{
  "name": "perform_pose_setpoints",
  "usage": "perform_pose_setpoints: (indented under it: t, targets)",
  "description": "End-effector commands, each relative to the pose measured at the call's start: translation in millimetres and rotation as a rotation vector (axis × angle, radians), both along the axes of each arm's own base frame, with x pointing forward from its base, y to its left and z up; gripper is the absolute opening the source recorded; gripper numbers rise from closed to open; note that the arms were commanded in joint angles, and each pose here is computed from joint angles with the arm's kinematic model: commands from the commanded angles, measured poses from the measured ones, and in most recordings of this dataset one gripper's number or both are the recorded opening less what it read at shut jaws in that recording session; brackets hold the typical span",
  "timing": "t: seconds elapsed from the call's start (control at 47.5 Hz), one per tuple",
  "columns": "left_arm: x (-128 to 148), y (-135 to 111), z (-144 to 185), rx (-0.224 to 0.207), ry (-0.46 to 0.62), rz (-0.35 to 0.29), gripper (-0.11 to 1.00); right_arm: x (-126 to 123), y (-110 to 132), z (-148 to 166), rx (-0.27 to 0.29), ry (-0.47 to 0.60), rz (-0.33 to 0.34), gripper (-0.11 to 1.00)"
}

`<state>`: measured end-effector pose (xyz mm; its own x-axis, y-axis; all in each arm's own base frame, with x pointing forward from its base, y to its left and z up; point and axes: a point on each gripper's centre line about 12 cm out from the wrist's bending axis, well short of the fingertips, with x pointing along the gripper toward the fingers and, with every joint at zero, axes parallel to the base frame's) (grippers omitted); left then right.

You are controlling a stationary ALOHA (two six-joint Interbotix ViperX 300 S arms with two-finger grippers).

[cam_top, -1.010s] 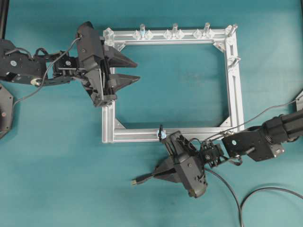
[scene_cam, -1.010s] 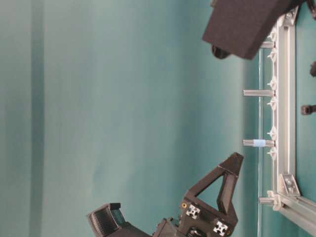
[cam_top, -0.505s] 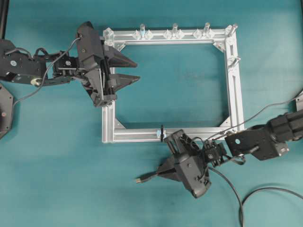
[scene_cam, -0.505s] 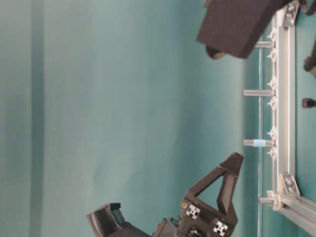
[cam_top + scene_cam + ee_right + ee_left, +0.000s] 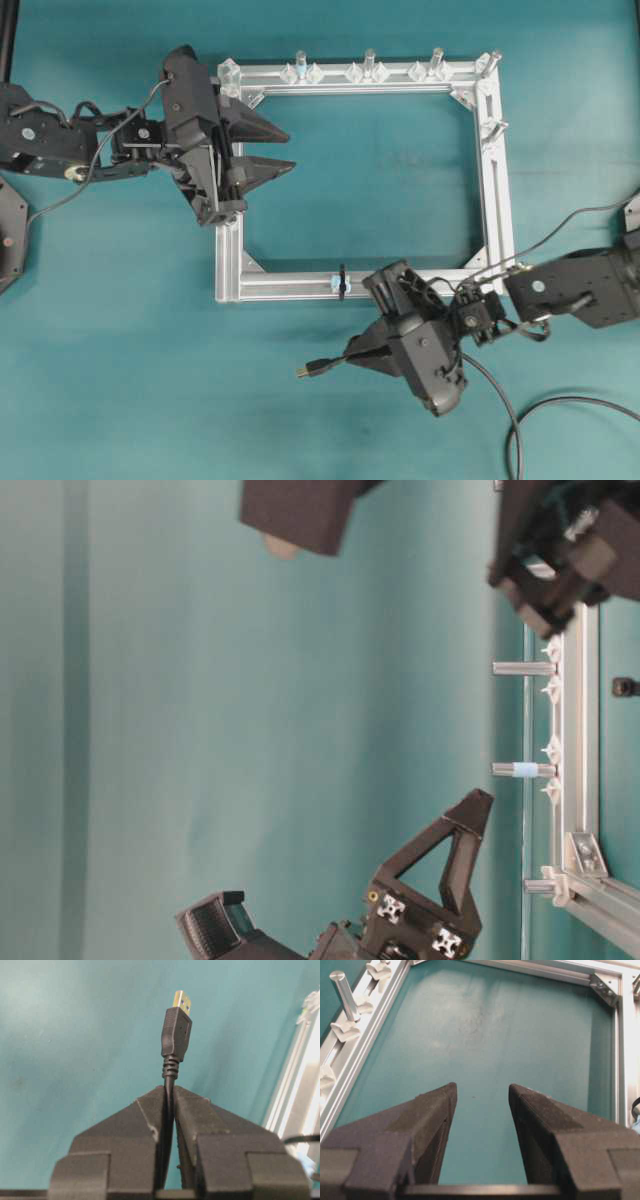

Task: Insert the wire through the string loop located in the center.
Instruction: 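Lift the cable and carry the plug left toward the zip-tie loop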

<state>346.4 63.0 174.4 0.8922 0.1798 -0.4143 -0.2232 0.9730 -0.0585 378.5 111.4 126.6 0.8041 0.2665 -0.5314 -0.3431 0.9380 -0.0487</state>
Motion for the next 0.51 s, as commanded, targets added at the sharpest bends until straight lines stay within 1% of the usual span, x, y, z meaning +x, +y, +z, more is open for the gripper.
perform_pose_setpoints:
  t: [0.0, 0.484]
  targets:
    - [1.1, -0.4, 10.6, 0.011, -0.032, -0.005, 0.49, -1.3, 0.8, 19.6, 0.011, -0.042, 0.003, 0.07]
    - [1.0, -0.5, 11.1, 0.010, -0.034, -0.004, 0.49, -8.1, -2.4, 18.1, 0.007, -0.030, -0.001, 0.07]
